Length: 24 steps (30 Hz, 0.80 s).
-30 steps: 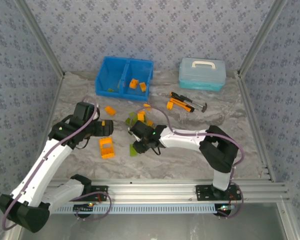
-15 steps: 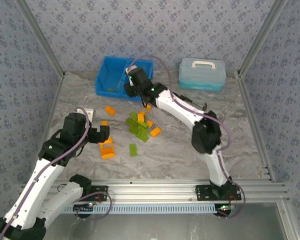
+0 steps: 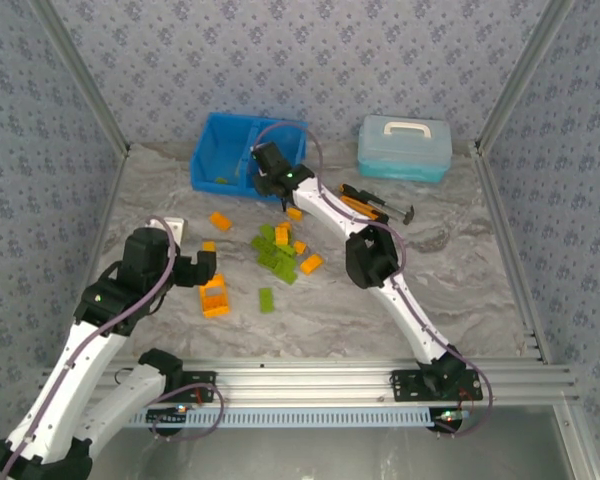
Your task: Sort the legos into containers by color
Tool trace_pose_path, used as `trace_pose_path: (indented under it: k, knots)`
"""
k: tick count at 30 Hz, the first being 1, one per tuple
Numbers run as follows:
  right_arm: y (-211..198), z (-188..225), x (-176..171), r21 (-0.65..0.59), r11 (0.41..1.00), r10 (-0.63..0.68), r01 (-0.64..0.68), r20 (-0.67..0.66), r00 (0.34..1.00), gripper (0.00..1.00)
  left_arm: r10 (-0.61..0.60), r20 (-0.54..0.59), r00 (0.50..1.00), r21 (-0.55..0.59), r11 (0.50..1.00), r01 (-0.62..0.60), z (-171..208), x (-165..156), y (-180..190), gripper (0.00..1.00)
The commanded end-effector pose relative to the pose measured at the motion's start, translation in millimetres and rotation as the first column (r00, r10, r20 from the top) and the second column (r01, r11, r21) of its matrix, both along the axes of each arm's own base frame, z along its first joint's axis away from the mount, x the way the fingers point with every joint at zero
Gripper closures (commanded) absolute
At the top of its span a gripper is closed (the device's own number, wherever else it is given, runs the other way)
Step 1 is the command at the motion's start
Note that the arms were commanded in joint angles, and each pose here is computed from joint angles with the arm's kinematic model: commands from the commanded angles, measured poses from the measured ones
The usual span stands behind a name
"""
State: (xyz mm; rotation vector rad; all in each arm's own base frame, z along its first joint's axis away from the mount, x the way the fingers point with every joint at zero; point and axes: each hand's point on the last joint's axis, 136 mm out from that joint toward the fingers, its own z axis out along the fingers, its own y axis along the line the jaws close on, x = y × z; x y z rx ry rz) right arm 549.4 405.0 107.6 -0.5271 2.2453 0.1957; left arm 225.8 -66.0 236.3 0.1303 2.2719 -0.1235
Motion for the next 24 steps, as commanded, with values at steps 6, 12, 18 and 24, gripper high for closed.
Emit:
trace_pose_path:
  k: [6, 12, 18, 24]
  knots:
    - [7, 47, -4, 0.03, 0.998, 0.053, -0.055, 0.046, 0.998, 0.3, -0.01, 0.004, 1.0, 0.013, 1.0, 0.01, -3, 3, 0, 0.01]
    - [-12, 123, -37, 0.053, 0.998, 0.035, -0.038, 0.06, 0.998, 0.3, -0.012, -0.006, 1.0, 0.009, 1.0, 0.012, -5, 3, -2, 0.01]
    - [-78, 159, -88, 0.124, 0.988, -0.114, 0.098, 0.13, 0.985, 0.28, -0.018, -0.001, 1.0, 0.008, 1.0, 0.018, -4, 3, -2, 0.01]
    - [-178, 101, -109, 0.165, 0.897, -0.416, 0.41, -0.001, 0.91, 0.19, -0.061, -0.005, 0.998, -0.023, 0.998, 0.061, -4, 3, -12, 0.01]
